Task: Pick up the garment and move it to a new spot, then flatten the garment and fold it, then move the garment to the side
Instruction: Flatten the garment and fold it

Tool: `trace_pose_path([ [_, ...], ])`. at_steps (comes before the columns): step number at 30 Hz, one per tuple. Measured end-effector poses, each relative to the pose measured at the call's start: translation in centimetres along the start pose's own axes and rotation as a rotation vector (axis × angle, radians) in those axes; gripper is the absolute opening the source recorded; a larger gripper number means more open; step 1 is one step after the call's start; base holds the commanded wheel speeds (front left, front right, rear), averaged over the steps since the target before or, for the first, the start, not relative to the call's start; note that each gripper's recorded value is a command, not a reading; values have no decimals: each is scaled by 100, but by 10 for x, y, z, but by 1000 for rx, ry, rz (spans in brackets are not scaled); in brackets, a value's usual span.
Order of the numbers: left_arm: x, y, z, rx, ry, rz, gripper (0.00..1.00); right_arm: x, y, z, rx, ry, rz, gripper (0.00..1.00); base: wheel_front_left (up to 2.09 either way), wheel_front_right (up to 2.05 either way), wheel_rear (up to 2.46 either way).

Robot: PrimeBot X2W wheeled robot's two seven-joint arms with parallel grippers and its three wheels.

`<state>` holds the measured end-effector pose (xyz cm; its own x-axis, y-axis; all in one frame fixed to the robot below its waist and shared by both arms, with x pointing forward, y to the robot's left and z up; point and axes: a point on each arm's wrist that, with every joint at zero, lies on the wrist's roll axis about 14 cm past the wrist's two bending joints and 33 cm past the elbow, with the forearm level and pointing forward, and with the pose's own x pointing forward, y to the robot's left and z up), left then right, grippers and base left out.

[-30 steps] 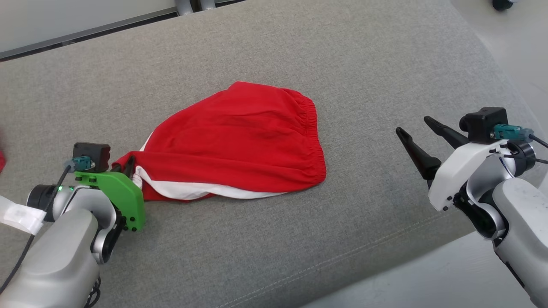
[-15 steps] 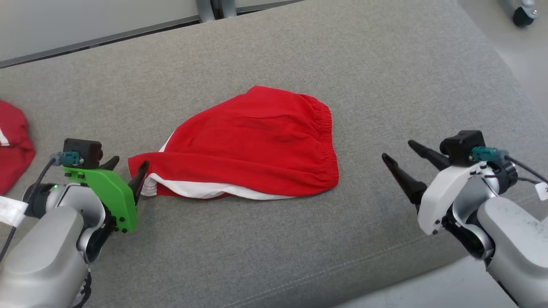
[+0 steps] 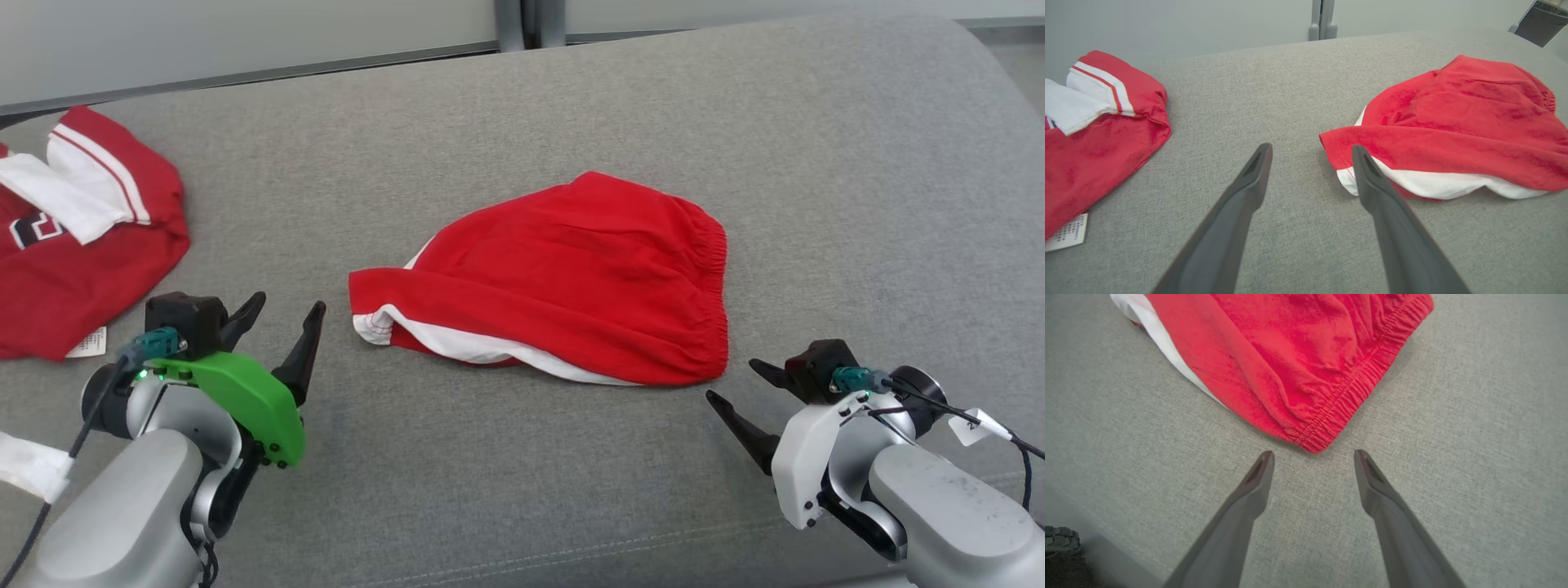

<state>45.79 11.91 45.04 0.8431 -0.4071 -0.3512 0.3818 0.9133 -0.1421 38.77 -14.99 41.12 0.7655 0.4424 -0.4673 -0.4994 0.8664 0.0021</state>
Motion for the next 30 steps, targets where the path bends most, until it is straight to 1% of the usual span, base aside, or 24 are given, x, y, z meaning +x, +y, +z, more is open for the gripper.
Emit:
trace_pose_path([
  [4,-18,-3,4,-21,-75,37,100,19,8,0,-31,6,30,100,0,0,0],
  [10,-41,-8,6,-80,-152,95,100,45,22,1,-115,12,86,100,0,0,0],
  [11,-45,-9,5,-88,-156,101,100,48,24,0,-139,14,99,85,0,0,0],
  [12,-48,-10,3,-95,-157,106,100,51,25,2,-151,9,105,47,0,0,0],
  [13,-51,-10,2,-101,-156,112,100,53,25,5,-156,-1,108,35,0,0,0],
  [14,-54,-10,1,-104,-158,117,100,55,26,7,-161,-5,112,19,0,0,0],
  [15,-56,-11,0,-108,-160,121,100,57,26,9,-169,-8,117,0,0,0,0],
  [18,-62,-12,1,-118,-172,130,100,57,24,15,-186,-18,120,0,0,0,0],
  [23,-67,-15,0,-128,-180,134,100,53,8,34,-230,-31,104,0,0,0,0],
  [27,-67,-18,1,-137,-187,128,100,51,-3,53,-218,-60,84,0,0,0,0],
  [30,-67,-19,1,-139,-189,124,100,53,-12,65,-221,-55,71,0,0,0,0],
])
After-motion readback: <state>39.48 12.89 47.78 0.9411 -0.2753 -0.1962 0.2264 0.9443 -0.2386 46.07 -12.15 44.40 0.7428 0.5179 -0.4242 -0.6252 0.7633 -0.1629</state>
